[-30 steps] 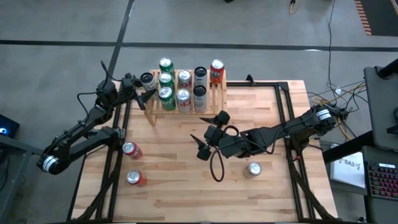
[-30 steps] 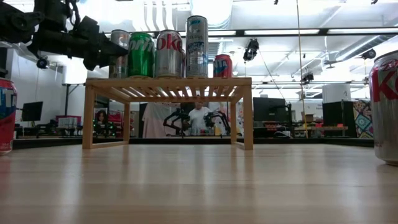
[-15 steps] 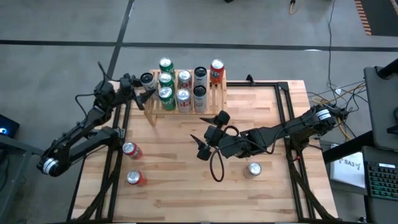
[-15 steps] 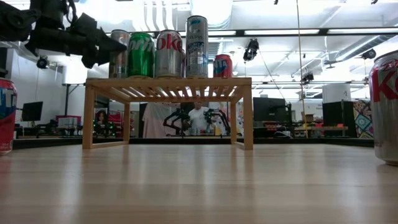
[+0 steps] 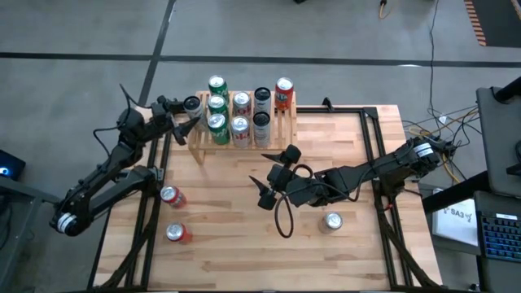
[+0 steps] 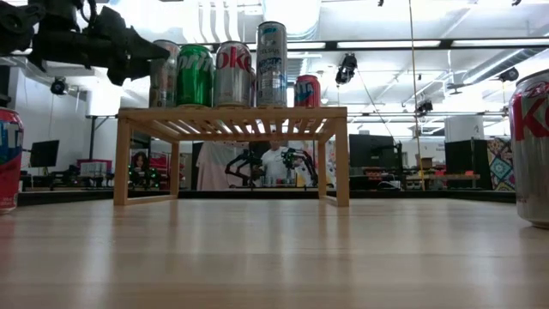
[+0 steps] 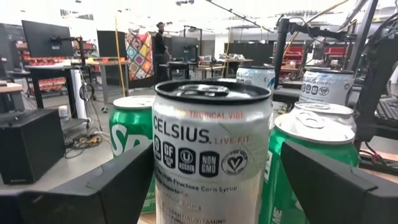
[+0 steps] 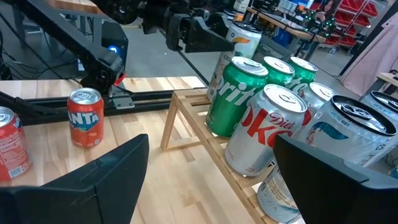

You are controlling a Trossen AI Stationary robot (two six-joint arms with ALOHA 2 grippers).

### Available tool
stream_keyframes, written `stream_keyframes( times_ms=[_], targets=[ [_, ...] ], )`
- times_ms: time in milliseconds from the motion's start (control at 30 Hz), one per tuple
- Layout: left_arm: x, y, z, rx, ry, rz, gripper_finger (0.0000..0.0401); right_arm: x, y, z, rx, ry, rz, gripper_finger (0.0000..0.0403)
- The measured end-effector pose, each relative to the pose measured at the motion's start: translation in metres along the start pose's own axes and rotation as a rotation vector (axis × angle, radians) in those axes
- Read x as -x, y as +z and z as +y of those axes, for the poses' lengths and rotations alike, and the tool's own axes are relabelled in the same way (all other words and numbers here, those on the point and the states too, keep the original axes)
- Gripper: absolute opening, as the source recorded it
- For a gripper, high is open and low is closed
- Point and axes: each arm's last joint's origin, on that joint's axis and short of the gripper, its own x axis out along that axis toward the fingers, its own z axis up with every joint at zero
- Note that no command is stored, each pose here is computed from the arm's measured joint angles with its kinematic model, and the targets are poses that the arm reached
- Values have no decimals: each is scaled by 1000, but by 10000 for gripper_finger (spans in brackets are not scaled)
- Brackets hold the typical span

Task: Place canned beverage on shelf
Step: Put the yellow soda can on the shelf

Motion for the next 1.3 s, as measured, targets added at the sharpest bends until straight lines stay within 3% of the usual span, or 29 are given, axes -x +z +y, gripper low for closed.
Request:
stream_keyframes(
  times_ms=[433,933,1100,1300],
  targets=[
    [3,26,-3,-33,3,-54,331,0,0,0,-1,0,0,331],
    [15,78,-13,-3,-13,24,324,0,0,0,2,1,0,331],
    [27,88,-24,24,-59,69,287,0,0,0,2,1,0,331],
    [37,84,-33,51,-96,122,192,0,0,0,2,2,0,331]
  ],
)
